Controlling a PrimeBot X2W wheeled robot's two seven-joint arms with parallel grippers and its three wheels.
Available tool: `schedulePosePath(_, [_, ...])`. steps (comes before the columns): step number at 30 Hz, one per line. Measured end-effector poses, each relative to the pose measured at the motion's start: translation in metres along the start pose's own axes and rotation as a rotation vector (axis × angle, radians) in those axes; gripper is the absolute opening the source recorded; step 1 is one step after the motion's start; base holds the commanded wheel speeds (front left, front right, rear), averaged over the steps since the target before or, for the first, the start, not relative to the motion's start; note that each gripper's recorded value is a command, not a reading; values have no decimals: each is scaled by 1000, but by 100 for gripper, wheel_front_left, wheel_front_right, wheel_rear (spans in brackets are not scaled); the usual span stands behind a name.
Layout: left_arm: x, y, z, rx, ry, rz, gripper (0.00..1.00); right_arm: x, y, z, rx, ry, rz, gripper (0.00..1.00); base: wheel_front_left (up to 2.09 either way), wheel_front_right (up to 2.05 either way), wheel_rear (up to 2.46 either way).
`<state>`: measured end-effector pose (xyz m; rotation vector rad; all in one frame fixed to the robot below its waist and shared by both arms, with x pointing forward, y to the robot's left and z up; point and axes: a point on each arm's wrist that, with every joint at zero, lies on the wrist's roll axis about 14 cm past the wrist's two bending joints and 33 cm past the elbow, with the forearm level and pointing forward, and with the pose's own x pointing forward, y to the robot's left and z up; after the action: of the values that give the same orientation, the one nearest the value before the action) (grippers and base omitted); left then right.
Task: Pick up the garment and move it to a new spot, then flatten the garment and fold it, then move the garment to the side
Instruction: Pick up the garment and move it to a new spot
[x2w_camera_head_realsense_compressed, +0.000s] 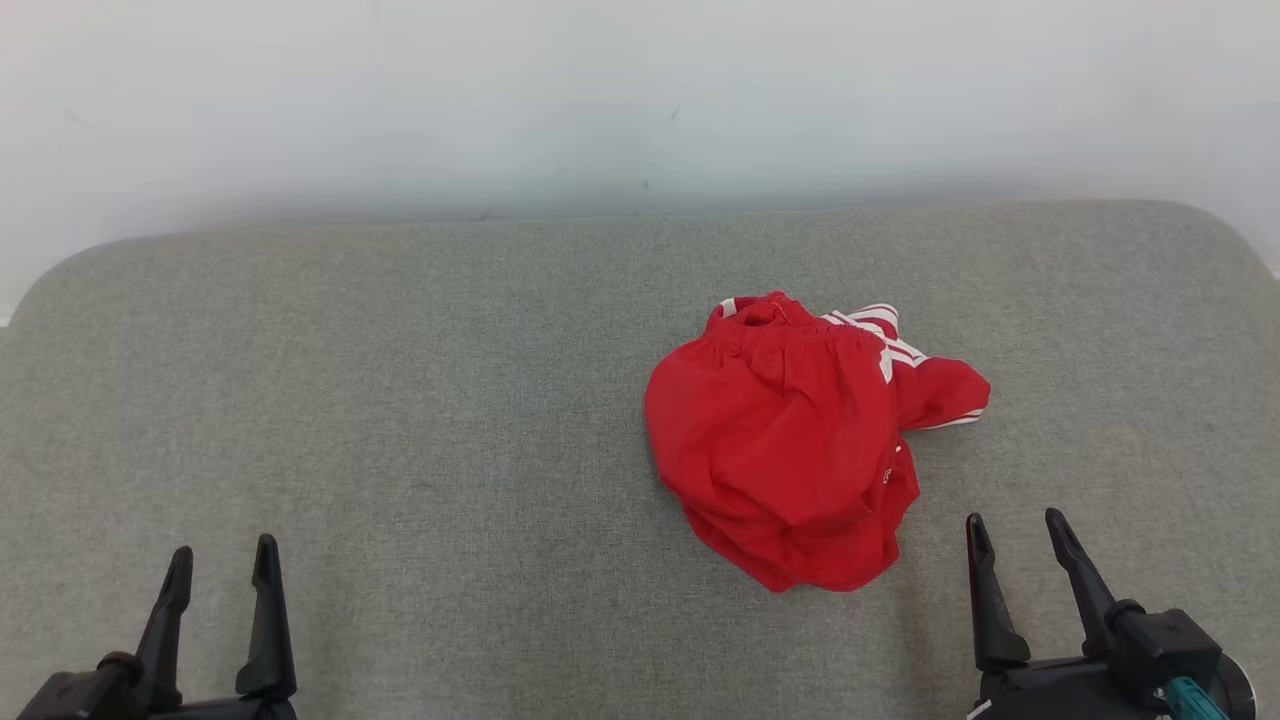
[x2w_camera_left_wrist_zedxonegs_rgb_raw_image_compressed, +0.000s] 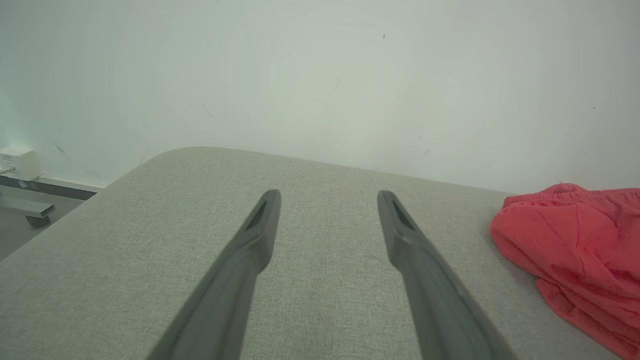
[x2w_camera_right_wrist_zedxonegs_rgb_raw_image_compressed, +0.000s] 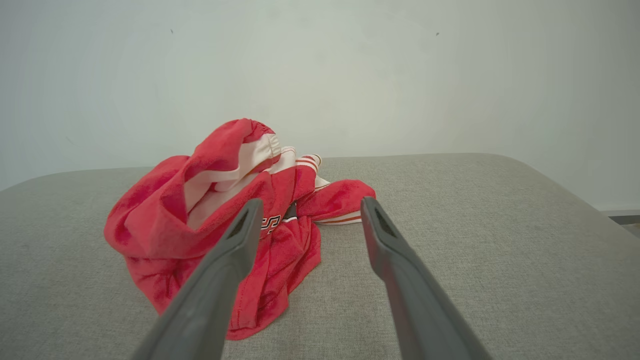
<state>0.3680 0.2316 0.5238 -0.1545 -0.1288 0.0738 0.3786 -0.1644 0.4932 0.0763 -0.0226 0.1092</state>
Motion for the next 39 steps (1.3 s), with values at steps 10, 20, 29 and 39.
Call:
schedulePosePath(10, [3, -6, -6, -3, 9, -23, 100, -2, 3, -3, -1, 14, 7, 100, 0, 0, 0])
schedulePosePath(20, [53, -105, 0, -39, -34, -304, 100, 4, 1, -8, -2, 27, 4, 100, 0, 0, 0])
schedulePosePath(29, [78, -248, 5, -33, -30, -695, 100, 4, -19, -14, 5, 38, -54, 100, 0, 0, 0])
schedulePosePath(39, [49, -345, -48, 44, 180, -1019, 100, -8, -49, -30, 23, 81, -152, 100, 0, 0, 0])
